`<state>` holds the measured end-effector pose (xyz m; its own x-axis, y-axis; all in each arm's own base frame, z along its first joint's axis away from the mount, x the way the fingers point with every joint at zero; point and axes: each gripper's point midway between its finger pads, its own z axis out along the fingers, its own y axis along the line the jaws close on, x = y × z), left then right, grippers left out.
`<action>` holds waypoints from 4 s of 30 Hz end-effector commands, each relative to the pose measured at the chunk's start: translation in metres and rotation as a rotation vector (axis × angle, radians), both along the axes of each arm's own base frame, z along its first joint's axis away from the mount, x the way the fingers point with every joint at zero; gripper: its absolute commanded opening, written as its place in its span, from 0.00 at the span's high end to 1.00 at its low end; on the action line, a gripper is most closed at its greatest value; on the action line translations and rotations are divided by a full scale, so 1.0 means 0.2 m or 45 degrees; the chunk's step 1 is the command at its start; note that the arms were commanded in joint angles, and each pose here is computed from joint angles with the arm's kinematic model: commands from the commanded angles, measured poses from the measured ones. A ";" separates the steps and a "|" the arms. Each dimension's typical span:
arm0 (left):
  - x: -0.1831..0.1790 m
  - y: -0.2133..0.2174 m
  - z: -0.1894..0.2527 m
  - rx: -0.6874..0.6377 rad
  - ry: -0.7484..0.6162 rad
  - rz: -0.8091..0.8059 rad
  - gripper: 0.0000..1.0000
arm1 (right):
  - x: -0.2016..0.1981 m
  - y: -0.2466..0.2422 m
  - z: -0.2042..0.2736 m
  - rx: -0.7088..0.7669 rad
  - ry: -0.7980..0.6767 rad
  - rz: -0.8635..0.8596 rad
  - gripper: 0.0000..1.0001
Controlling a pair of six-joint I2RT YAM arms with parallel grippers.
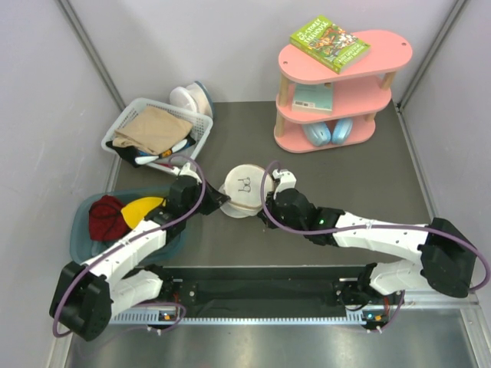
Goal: Unzip the laundry bag and remove the bra
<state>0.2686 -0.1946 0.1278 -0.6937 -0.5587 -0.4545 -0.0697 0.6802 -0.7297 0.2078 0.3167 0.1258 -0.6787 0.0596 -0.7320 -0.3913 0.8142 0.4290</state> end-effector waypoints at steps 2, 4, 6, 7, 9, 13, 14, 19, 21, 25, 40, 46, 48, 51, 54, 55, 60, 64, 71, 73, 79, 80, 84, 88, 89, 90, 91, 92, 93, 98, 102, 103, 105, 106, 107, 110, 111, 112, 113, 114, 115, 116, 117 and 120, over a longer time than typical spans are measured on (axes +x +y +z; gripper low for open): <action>0.12 0.01 0.11 0.050 -0.113 0.024 1.00 | 0.03 0.01 0.06 0.019 -0.034 -0.005 1.00; 0.18 -0.01 0.14 0.060 -0.149 0.011 1.00 | 0.03 0.03 0.06 0.030 -0.027 0.014 1.00; 0.22 -0.01 0.14 0.077 -0.155 0.009 1.00 | 0.02 0.08 0.08 0.078 -0.032 0.044 1.00; 0.25 -0.02 0.15 0.086 -0.161 0.000 1.00 | 0.02 0.10 0.09 0.094 -0.032 0.055 1.00; 0.30 0.00 0.16 0.088 -0.153 0.009 0.96 | 0.02 0.15 0.11 0.140 -0.025 0.089 1.00; 0.33 0.00 0.19 0.072 -0.144 -0.023 0.38 | 0.01 0.25 0.14 0.210 -0.013 0.142 1.00; 0.33 0.00 0.20 0.073 -0.147 -0.024 0.29 | 0.02 0.27 0.16 0.227 -0.016 0.150 1.00; 0.17 0.06 0.10 0.101 -0.043 -0.022 0.25 | 0.05 0.37 0.17 0.229 -0.020 0.198 1.00; 0.12 0.07 0.08 0.075 -0.025 -0.029 0.24 | 0.07 0.42 0.18 0.228 -0.025 0.221 1.00; -0.01 0.06 0.05 -0.038 0.015 -0.028 0.25 | 0.08 0.48 0.18 0.236 -0.023 0.255 1.00; 0.00 0.04 0.00 -0.079 0.035 -0.017 0.46 | 0.07 0.53 0.16 0.255 0.001 0.294 1.00; 0.04 0.04 -0.01 -0.058 0.043 -0.006 0.96 | 0.06 0.51 0.15 0.236 0.002 0.290 1.00; 0.05 0.04 0.00 -0.050 0.032 -0.001 1.00 | 0.06 0.51 0.14 0.229 0.006 0.291 1.00; 0.06 0.05 0.00 -0.041 0.025 0.008 1.00 | 0.06 0.51 0.13 0.226 0.011 0.289 1.00; 0.06 0.06 -0.01 -0.028 0.024 0.012 1.00 | 0.06 0.50 0.13 0.226 0.010 0.288 1.00; 0.06 0.06 0.00 -0.023 0.022 0.013 1.00 | 0.06 0.50 0.13 0.226 0.011 0.289 1.00; 0.07 0.08 -0.01 0.004 0.023 0.030 1.00 | 0.05 0.46 0.12 0.216 0.023 0.273 1.00; 0.08 0.11 -0.02 0.028 0.011 0.059 1.00 | 0.03 0.38 0.05 0.173 0.049 0.226 1.00; 0.10 0.13 -0.01 0.049 0.001 0.073 1.00 | 0.02 0.18 0.00 0.128 0.049 0.092 1.00; 0.10 0.13 -0.01 0.047 -0.003 0.068 1.00 | 0.02 0.13 -0.04 0.100 0.058 0.067 1.00; 0.13 0.12 0.01 0.056 -0.016 0.049 1.00 | 0.04 0.06 -0.04 0.053 0.037 0.024 1.00; 0.14 0.11 0.01 0.060 -0.024 0.040 1.00 | 0.03 0.07 -0.03 0.059 0.033 0.032 1.00; 0.18 0.07 0.03 0.054 -0.036 -0.012 1.00 | 0.04 0.10 0.01 0.071 0.018 0.055 1.00; 0.30 0.01 0.06 0.062 -0.085 -0.048 0.98 | 0.03 0.15 0.02 0.103 0.023 0.102 1.00; 0.32 0.01 0.06 0.079 -0.088 -0.061 0.91 | 0.03 0.16 0.03 0.123 0.021 0.111 1.00; 0.34 0.00 0.07 0.083 -0.085 -0.072 0.81 | 0.04 0.18 0.04 0.133 0.019 0.122 1.00; 0.37 -0.03 0.09 0.080 -0.084 -0.102 0.70 | 0.03 0.20 0.03 0.138 0.036 0.139 1.00; 0.38 -0.04 0.09 0.081 -0.076 -0.111 0.48 | 0.03 0.22 0.05 0.160 0.030 0.148 1.00; 0.38 -0.04 0.10 0.079 -0.070 -0.120 0.41 | 0.03 0.24 0.06 0.180 0.031 0.155 1.00; 0.33 0.01 0.07 0.123 -0.037 -0.097 0.27 | 0.04 0.35 0.08 0.230 0.043 0.204 1.00; 0.21 0.09 0.01 0.174 0.008 -0.052 0.27 | 0.07 0.43 0.11 0.239 0.032 0.231 1.00; 0.16 0.11 0.00 0.172 0.020 -0.039 0.27 | 0.06 0.45 0.09 0.238 0.051 0.260 1.00; 0.11 0.14 -0.01 0.167 0.030 -0.020 0.27 | 0.07 0.49 0.12 0.255 0.043 0.279 1.00; 0.07 0.16 -0.02 0.162 0.042 -0.007 0.27 | 0.07 0.51 0.10 0.255 0.050 0.291 1.00; 0.05 0.17 -0.03 0.161 0.042 0.004 0.27 | 0.07 0.53 0.12 0.263 0.045 0.298 1.00; 0.02 0.18 -0.02 0.128 0.019 0.035 0.27 | 0.07 0.56 0.11 0.272 0.053 0.318 1.00; 0.02 0.18 -0.01 0.114 0.009 0.038 0.27 | 0.06 0.57 0.11 0.274 0.056 0.325 1.00; 0.01 0.17 -0.02 0.093 0.016 0.032 0.28 | 0.06 0.58 0.10 0.275 0.061 0.329 1.00; 0.02 0.16 0.00 0.076 -0.002 0.032 0.28 | 0.06 0.58 0.10 0.275 0.063 0.332 1.00; 0.02 0.15 -0.01 0.070 0.006 0.024 0.28 | 0.06 0.59 0.10 0.274 0.065 0.338 1.00; 0.02 0.14 -0.01 0.063 0.007 0.016 0.29 | 0.05 0.60 0.10 0.272 0.069 0.343 1.00; 0.03 0.14 -0.01 0.063 0.011 0.010 0.35 | 0.04 0.59 0.09 0.269 0.072 0.342 1.00; 0.03 0.13 -0.04 0.071 0.030 0.005 0.40 | 0.04 0.59 0.09 0.269 0.069 0.341 1.00; 0.05 0.13 -0.05 0.088 0.046 -0.005 0.65 | 0.04 0.58 0.09 0.265 0.065 0.337 1.00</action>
<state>0.2666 -0.1630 0.1091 -0.7230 -0.5228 -0.4516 -0.1239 0.7412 -0.6597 0.2131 0.4175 0.1164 -0.7565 -0.0148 -0.6538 -0.5125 0.6344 0.5787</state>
